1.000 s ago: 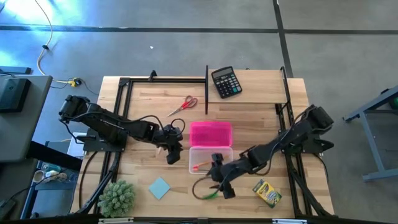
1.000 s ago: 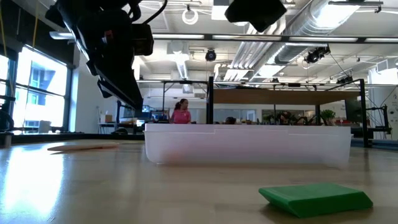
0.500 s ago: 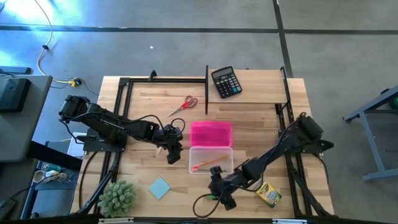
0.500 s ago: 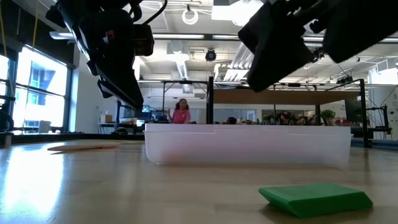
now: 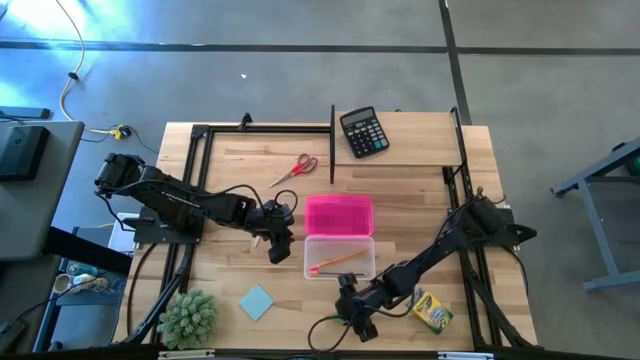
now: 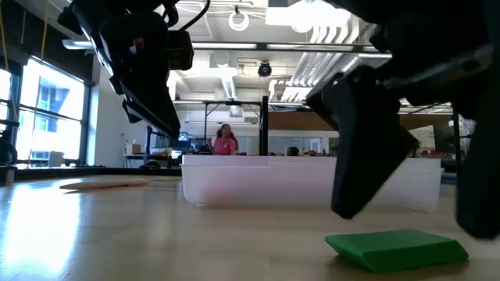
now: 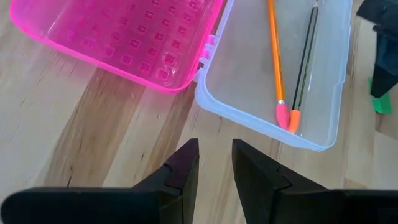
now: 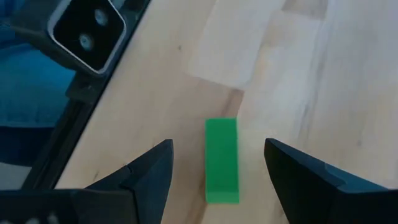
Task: Pack school essentials
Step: Put the green eraser into the supply box
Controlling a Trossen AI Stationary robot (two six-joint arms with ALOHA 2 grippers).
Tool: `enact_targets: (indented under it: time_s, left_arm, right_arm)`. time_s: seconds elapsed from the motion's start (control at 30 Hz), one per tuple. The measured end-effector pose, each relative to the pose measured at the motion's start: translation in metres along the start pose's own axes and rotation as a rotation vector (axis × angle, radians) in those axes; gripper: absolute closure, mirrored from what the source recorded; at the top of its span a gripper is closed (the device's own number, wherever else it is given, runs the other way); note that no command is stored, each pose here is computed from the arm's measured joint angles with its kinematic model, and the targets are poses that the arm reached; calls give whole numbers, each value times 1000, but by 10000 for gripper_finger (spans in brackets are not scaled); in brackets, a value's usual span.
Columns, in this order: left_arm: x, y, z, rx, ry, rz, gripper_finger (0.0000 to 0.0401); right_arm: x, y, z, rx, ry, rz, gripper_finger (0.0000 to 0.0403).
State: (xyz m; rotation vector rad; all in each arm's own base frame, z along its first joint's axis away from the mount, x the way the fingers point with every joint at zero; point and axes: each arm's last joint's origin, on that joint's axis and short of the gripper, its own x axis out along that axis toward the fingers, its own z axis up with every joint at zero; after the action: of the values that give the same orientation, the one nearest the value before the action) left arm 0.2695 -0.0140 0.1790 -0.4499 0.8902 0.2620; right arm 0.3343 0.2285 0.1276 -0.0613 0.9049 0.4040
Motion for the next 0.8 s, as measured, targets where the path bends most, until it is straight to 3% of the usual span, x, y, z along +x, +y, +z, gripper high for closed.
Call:
enact_targets:
  time_s: [0.47,0.8]
  left_arm:
    - [0,0,0,2,0,0,315]
    - [0,0,0,2,0,0,315]
  right_arm:
    - [7,-1,-5,53,36,-13,195]
    - [-16,1,33,39,188,-78,194]
